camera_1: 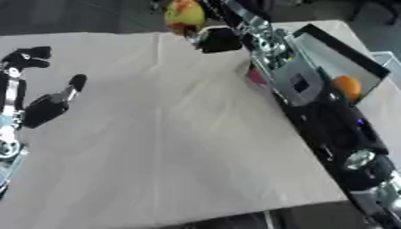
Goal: Pick up the objects with one hand, pass them to the other hand, and then place them into the box on the other side of the table.
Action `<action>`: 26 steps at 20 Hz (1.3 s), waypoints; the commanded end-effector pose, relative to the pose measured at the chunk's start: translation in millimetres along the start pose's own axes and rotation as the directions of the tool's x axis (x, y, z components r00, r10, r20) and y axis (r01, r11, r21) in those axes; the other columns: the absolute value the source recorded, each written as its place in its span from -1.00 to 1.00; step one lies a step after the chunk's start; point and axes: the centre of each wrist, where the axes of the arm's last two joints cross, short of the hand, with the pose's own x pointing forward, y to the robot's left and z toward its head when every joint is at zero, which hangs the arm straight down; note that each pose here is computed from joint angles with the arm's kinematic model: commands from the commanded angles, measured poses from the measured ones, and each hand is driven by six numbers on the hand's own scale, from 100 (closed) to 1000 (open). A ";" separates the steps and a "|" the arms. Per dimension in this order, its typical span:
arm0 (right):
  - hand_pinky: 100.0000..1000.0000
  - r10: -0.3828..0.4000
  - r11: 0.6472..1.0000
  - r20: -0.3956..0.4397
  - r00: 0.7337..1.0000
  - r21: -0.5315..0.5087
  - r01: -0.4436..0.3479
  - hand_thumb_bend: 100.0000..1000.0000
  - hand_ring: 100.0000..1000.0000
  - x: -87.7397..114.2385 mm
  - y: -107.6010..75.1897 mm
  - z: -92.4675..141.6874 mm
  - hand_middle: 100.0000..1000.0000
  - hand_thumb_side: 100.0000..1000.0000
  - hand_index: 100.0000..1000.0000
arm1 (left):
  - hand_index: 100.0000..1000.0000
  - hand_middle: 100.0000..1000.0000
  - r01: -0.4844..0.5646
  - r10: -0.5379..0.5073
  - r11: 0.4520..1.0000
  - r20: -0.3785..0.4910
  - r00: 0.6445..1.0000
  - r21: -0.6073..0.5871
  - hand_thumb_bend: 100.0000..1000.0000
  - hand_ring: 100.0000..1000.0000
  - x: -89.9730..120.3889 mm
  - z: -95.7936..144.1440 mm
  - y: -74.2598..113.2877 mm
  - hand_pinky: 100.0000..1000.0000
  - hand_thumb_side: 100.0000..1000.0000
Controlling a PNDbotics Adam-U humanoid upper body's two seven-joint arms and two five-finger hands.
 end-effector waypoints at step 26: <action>0.89 0.098 0.895 -0.425 0.900 -0.359 -0.267 -0.73 0.58 -112.9 -71.4 8.3 0.12 -1.00 0.12 | 0.52 0.28 0.006 -0.003 0.988 -0.021 1.000 0.155 -0.08 0.25 -7.4 -4.8 40.7 0.70 -0.02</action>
